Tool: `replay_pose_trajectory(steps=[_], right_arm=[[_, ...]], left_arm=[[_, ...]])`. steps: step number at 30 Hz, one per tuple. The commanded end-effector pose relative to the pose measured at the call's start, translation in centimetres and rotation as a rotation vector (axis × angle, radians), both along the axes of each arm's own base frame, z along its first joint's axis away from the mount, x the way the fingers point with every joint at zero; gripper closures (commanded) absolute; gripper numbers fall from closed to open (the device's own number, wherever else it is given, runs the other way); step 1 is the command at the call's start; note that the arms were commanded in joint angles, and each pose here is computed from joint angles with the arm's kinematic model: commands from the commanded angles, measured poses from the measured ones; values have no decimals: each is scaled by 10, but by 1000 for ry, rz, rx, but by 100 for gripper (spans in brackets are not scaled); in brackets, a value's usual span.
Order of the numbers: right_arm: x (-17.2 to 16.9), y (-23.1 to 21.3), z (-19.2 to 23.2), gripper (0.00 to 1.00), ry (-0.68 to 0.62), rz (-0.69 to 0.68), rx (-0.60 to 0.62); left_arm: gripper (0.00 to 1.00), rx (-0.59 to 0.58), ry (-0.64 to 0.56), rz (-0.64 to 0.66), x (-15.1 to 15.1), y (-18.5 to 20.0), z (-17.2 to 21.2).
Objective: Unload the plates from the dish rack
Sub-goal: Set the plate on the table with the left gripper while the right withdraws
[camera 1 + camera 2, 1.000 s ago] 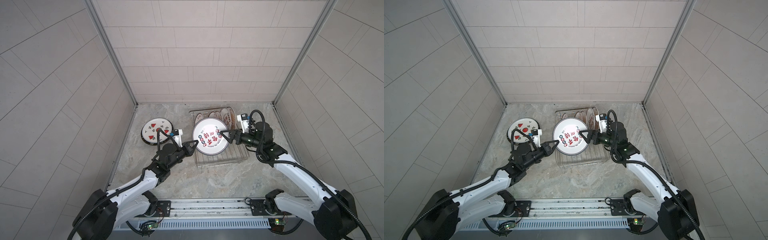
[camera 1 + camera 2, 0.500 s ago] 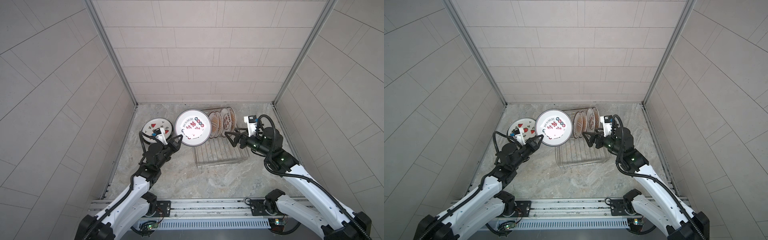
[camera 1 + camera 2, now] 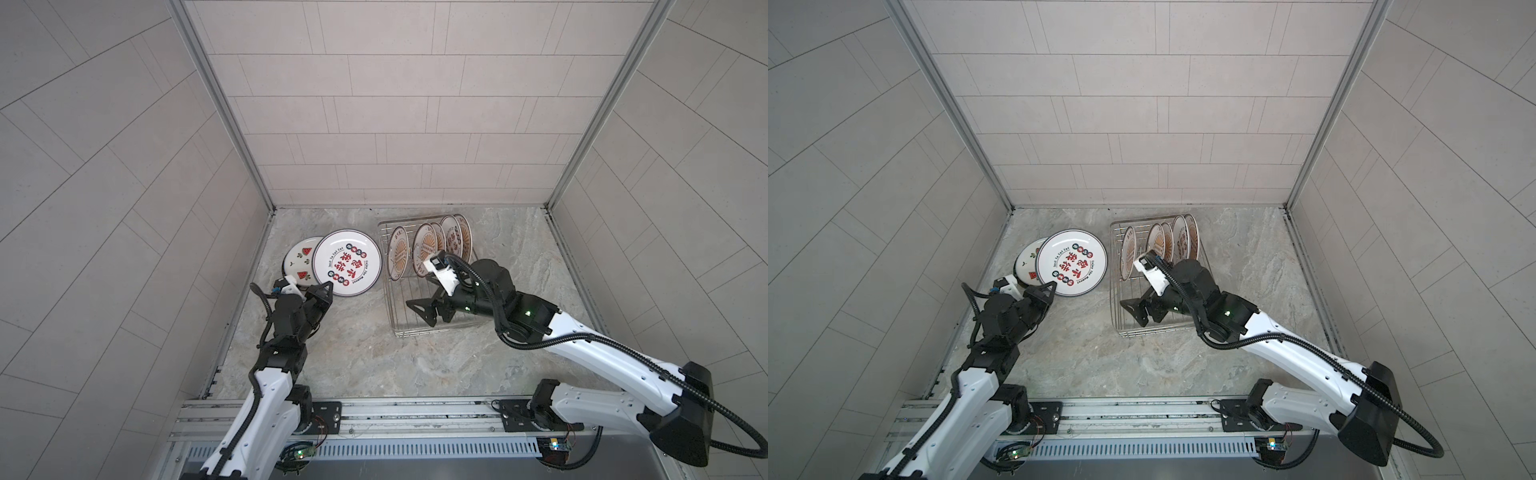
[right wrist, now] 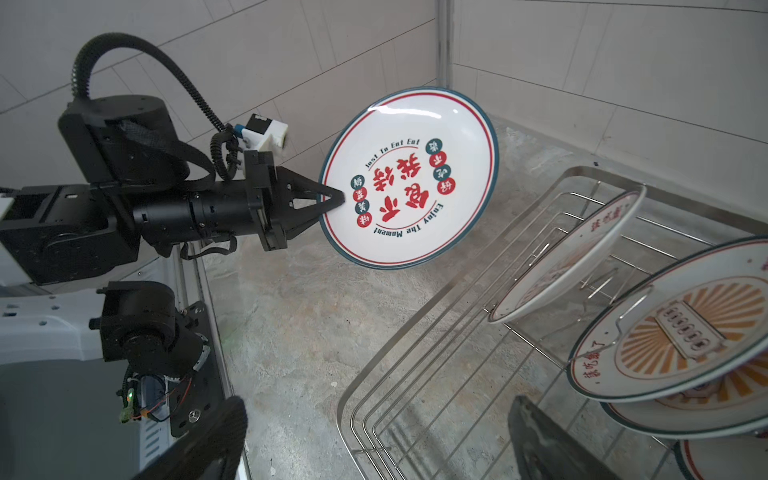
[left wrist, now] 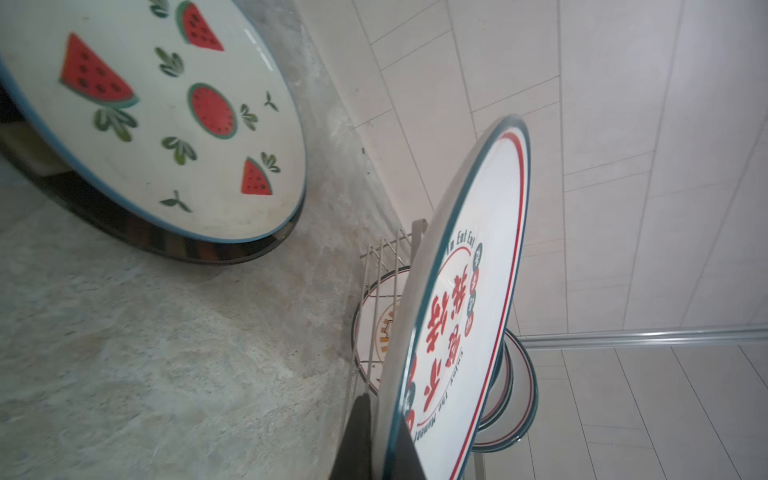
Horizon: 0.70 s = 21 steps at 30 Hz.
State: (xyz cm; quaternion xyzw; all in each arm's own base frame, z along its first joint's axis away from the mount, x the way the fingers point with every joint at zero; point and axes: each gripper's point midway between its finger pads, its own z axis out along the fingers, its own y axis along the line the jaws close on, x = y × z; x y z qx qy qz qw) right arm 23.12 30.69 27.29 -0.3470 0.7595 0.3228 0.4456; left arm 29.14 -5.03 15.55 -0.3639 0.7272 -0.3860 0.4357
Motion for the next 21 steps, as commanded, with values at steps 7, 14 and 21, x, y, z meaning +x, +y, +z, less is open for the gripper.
replay_pose_trajectory(steps=[7,14,21], right_arm=[[14,32,-19,0,-19,25,-167],[26,66,-32,0,18,66,-232],[37,83,-51,0,50,50,-301]], left_arm=[[100,-57,172,37,-17,6,-29],[100,-83,351,61,-43,6,-69],[100,-98,428,55,-55,4,-88]])
